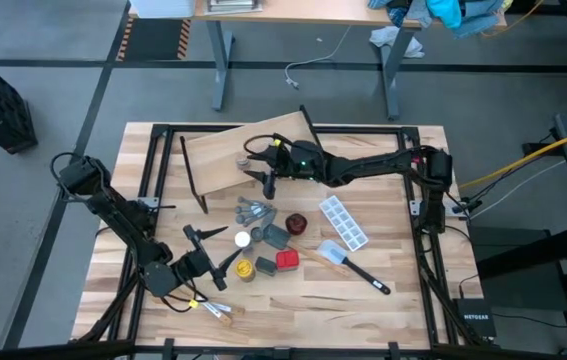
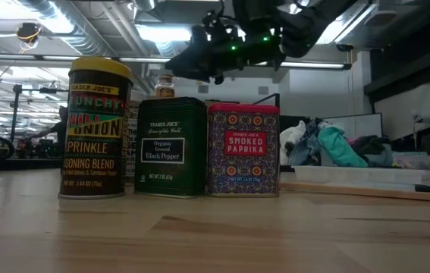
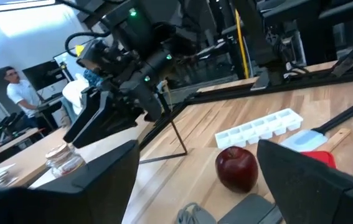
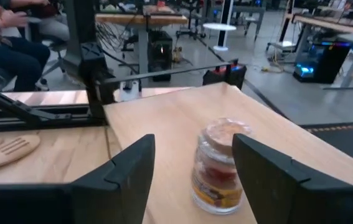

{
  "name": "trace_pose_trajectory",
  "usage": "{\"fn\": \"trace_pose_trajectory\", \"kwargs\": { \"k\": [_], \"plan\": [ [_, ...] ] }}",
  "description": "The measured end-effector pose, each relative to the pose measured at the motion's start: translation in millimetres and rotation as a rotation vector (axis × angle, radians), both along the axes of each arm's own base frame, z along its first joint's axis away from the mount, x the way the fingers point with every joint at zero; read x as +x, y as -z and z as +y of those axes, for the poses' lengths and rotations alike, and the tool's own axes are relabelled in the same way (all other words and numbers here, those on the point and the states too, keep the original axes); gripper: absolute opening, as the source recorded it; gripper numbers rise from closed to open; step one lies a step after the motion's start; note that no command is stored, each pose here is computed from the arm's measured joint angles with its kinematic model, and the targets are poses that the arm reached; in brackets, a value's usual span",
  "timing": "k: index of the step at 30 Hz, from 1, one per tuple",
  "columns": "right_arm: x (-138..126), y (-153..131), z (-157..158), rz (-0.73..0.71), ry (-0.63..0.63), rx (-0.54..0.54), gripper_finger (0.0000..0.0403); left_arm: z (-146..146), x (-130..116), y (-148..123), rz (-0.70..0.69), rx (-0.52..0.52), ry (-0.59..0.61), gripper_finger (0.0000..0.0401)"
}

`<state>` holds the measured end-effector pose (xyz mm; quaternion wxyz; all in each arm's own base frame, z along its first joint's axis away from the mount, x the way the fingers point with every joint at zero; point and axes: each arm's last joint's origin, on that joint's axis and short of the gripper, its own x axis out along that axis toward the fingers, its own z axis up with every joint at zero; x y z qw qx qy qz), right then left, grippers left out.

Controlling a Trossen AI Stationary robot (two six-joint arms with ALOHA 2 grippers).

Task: Shelf spices
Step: Remove the brown seasoning bottle from the shelf

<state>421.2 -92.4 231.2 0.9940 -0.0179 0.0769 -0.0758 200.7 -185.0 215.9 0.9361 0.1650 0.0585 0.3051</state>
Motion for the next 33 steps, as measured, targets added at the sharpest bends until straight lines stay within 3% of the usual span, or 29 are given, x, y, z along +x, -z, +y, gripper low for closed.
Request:
{"fn": "trace_pose_trajectory", "kwargs": {
  "k": [11, 18, 28, 33],
  "plan": [
    [8.4, 4.5, -9.3, 0.054, 0.081, -0.003, 0.0221, -1.0, -1.1, 0.3, 0.013, 0.018, -0.001, 0.0318],
    [8.0, 3.9, -11.8, 0.048, 0.109, -0.009, 0.0221, 6.6, 2.1, 0.7, 0.06, 0.088, -0.11, 0.0318],
    [8.0, 3.9, -11.8, 0.046, 0.07, -0.002, 0.0221, 59.9, 33.6, 7.3, 0.115, 0.124, -0.338, 0.0318],
    [7.0, 8.7, -11.5, 0.095, 0.069, 0.007, 0.0221, 91.3, 39.2, -7.0, 0.063, 0.066, -0.454, 0.0317]
  ]
}}
